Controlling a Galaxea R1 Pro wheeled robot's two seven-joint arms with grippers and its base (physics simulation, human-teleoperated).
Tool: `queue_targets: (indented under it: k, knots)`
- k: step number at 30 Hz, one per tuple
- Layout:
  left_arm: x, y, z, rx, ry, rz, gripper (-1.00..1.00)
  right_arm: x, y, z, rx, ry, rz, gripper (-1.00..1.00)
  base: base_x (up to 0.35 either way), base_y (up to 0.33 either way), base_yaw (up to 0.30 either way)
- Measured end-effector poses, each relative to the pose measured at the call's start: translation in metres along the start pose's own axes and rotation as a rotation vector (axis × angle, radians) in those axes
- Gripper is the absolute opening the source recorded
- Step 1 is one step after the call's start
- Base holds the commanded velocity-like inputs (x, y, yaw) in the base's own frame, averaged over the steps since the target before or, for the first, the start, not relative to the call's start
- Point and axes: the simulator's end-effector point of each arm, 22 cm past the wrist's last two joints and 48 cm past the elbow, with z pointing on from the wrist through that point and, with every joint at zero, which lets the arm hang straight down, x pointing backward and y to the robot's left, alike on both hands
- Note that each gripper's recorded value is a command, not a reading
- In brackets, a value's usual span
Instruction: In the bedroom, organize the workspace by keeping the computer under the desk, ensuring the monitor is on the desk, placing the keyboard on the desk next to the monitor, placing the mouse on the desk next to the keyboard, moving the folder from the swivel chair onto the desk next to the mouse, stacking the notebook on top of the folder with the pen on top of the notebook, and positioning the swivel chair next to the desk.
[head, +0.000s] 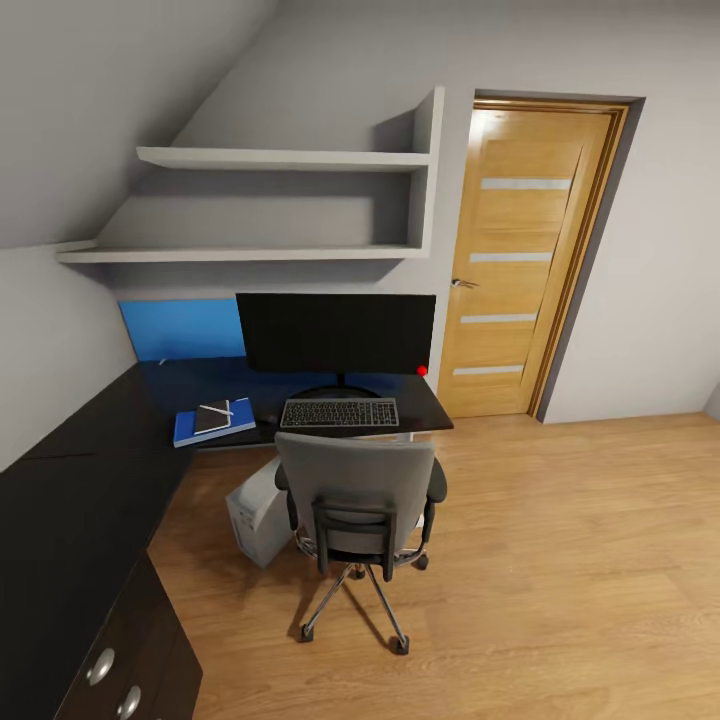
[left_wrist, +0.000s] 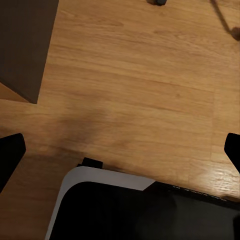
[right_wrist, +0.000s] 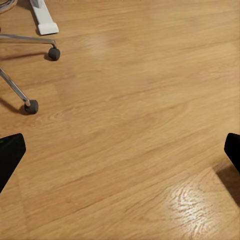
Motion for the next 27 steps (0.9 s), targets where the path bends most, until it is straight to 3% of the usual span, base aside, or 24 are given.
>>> queue_targets:
  k: [27]
  knots:
    - [0.0000, -0.0001, 0.0000, 0.000, 0.000, 0.000, 1.00, -0.0001, 0.0000, 0.0001, 0.000, 0.000, 0.000, 1.00, 0.000, 0.000, 0.000]
